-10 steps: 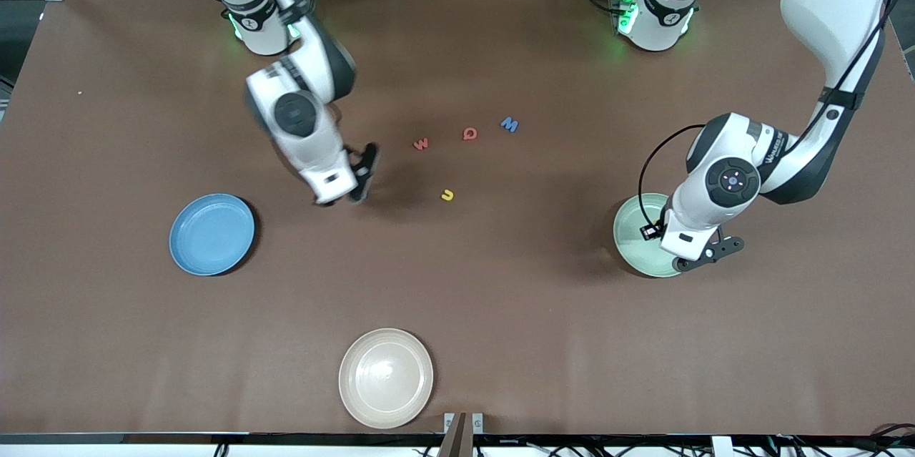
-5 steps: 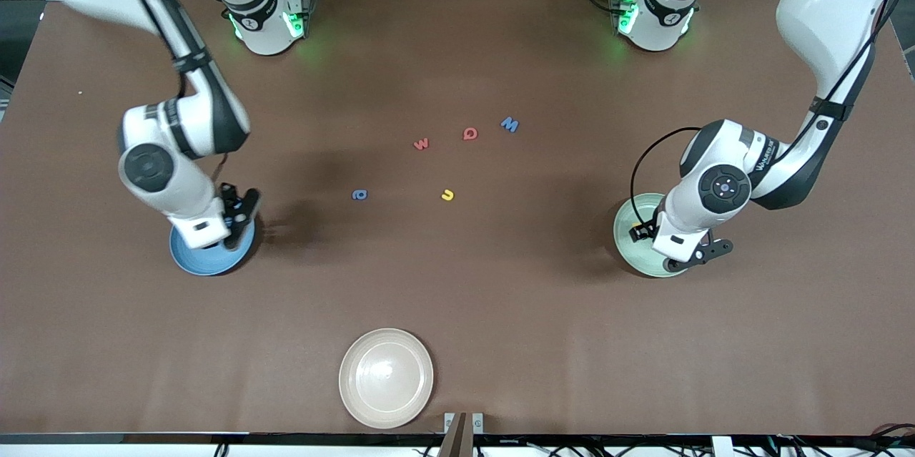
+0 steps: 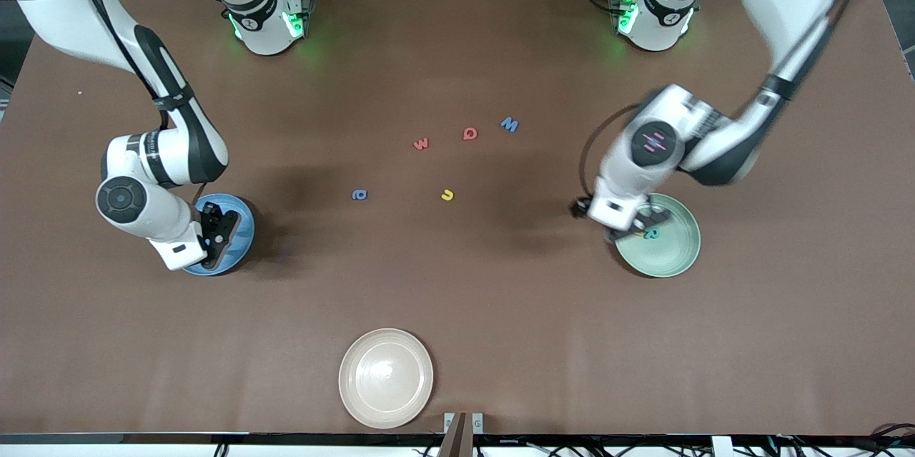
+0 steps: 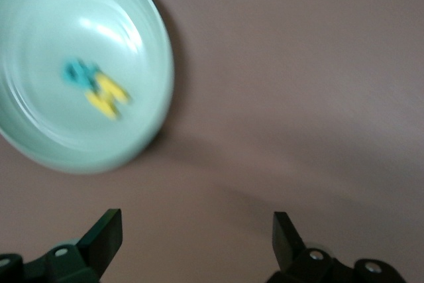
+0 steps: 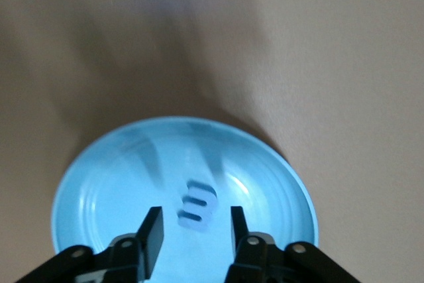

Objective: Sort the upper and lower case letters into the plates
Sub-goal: 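Move the left gripper to the blue W while the right gripper reaches blue o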

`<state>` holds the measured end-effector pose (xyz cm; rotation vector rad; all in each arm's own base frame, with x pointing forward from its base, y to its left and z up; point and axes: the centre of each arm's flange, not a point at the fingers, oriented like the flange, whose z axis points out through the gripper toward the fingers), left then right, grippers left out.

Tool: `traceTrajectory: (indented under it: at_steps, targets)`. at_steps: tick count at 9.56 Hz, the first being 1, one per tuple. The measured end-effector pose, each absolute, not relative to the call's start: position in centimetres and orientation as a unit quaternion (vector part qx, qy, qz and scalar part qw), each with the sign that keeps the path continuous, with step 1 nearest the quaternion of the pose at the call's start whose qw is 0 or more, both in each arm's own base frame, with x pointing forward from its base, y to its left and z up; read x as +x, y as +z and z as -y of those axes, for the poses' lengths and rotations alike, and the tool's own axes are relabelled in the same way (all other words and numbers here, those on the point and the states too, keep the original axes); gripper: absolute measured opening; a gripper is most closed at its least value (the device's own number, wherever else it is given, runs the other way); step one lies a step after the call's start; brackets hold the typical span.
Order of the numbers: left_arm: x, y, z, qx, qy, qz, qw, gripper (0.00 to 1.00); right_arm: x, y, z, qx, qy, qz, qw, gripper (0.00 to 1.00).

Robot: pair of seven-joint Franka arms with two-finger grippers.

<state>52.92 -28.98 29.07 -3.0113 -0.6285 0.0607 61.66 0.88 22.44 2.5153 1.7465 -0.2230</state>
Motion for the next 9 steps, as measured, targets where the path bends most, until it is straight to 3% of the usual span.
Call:
traceTrajectory:
  at_steps: [4,9]
  targets:
    - [42.9,25.3,37.3,-0.947,0.032,0.317,0.045,1.0,60.4,23.1,-9.7,0.858,-0.083,-0.507,0.009,0.52]
    - [33.7,20.6,38.9,-0.924,0.035,0.38,0.007,1.0,55.0,22.1,-21.2,0.919,-0.079,-0.385,-0.023,0.56]
